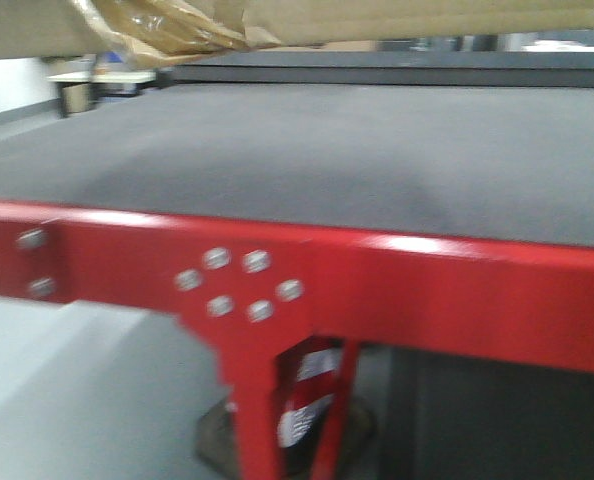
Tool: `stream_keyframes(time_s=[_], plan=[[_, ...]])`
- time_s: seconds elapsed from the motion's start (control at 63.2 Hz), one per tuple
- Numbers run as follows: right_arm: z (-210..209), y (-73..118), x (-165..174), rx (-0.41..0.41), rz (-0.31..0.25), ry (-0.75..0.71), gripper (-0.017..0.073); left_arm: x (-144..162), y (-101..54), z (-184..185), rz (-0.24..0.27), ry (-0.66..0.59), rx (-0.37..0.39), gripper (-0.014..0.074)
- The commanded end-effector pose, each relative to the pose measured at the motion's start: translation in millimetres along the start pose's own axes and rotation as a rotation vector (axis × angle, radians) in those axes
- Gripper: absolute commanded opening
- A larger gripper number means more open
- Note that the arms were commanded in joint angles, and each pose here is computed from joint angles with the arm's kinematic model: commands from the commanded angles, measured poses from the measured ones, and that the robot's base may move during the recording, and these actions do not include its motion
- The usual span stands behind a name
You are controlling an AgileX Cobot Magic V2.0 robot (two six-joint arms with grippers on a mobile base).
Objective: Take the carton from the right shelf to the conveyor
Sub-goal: 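Hold the carton in both grippers while the base drives to the conveyor, then lower the held carton onto the grey conveyor belt with both grippers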
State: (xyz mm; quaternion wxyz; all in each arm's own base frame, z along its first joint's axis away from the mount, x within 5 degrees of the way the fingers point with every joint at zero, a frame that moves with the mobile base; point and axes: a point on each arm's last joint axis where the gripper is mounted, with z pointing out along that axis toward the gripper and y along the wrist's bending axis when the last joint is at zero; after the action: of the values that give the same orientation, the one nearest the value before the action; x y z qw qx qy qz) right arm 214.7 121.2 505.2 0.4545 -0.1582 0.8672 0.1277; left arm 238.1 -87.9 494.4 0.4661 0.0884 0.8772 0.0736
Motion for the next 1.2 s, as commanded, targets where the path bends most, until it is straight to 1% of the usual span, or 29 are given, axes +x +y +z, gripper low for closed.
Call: stream_keyframes(time_s=[0.0, 1.187], plan=[[-11.9, 1.4, -3.4, -0.022, -0.012, -0.053, -0.0068, -3.0, 11.3, -3.7, 0.055, -0.037, -0.1, -0.0017], [-11.9, 1.4, -3.4, -0.022, -0.012, -0.053, -0.0068, -3.2, 11.3, -3.7, 0.055, -0.039, -0.099, -0.0017]])
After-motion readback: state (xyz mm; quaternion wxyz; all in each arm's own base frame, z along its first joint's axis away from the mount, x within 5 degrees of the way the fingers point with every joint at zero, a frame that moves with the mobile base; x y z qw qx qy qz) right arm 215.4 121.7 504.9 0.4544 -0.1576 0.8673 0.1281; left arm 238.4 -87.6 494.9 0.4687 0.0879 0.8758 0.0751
